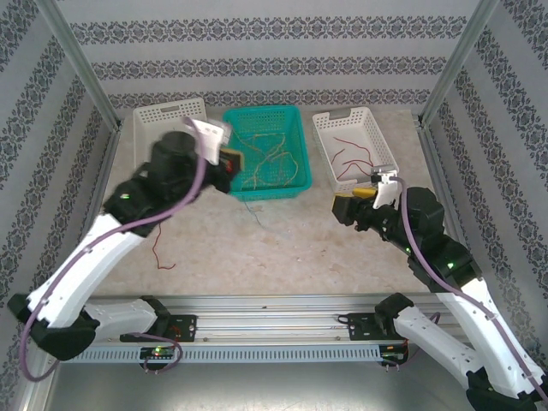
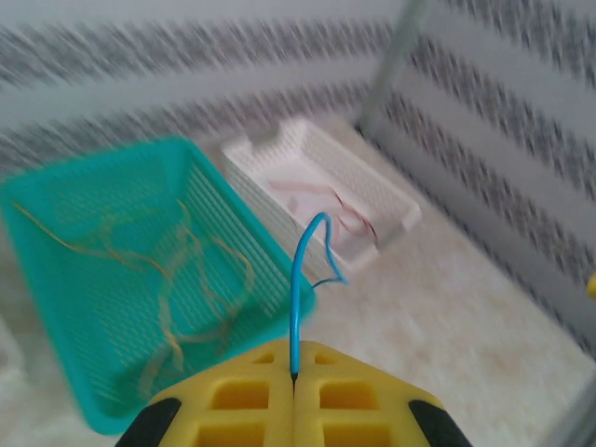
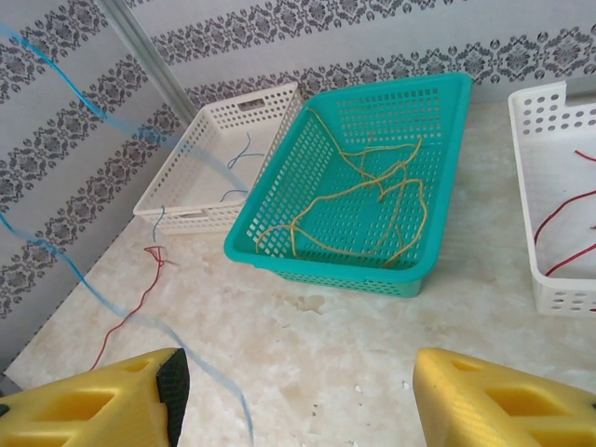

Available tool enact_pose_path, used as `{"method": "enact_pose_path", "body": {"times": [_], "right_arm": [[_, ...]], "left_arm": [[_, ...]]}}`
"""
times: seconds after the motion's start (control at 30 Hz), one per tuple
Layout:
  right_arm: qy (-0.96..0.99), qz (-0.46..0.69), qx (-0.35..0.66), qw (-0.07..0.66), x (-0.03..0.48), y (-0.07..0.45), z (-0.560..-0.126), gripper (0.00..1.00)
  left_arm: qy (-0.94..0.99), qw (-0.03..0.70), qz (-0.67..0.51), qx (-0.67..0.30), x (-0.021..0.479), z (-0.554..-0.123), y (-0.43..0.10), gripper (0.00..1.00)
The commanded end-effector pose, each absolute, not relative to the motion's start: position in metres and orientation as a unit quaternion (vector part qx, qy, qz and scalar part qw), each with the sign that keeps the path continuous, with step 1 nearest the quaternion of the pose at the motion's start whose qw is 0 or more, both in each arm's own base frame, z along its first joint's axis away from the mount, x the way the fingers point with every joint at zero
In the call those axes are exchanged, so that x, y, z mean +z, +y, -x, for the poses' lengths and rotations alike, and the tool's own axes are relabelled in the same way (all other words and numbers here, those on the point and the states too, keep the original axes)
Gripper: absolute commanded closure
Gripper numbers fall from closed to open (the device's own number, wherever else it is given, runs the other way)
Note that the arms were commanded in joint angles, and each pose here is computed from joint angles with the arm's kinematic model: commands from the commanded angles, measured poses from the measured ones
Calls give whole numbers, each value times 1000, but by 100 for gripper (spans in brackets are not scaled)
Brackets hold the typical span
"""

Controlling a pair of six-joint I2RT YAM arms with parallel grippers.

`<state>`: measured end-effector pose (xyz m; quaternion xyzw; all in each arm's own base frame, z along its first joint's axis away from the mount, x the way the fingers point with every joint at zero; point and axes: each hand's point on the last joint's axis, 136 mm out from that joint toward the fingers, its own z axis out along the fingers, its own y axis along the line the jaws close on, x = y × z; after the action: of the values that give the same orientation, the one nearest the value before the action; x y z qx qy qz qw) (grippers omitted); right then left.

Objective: Untangle the cables

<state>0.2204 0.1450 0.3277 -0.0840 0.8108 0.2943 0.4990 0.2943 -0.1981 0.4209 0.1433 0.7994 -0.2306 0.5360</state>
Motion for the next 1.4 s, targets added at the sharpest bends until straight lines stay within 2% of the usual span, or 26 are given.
{"method": "enact_pose_path", "body": {"times": [0.0,0.23,0.43,0.63,0.93,1.17,1.37], "right_arm": [[801,93,321,496,331,157,-220,35],[799,108,336,487,331,170,-225,35],[798,126,343,479,329,181,-226,35],[800,142,353,464,318,194,-228,35],[805,158,354,449,304,208,-230,35],[810,174,356,433,293,220,-230,35],[816,183,350,423,286,228,-228,35]], "left_arm": [[809,549,-128,-163,435,-309,-159,100],[773,625,-44,-101,488,-373,-98,100],[766,641,46,-25,470,-438,-26,100],[738,669,86,16,447,-488,20,100],[756,646,103,31,378,-548,41,100],[801,586,107,58,285,-564,50,100],[832,536,138,51,211,-559,54,100]]}}
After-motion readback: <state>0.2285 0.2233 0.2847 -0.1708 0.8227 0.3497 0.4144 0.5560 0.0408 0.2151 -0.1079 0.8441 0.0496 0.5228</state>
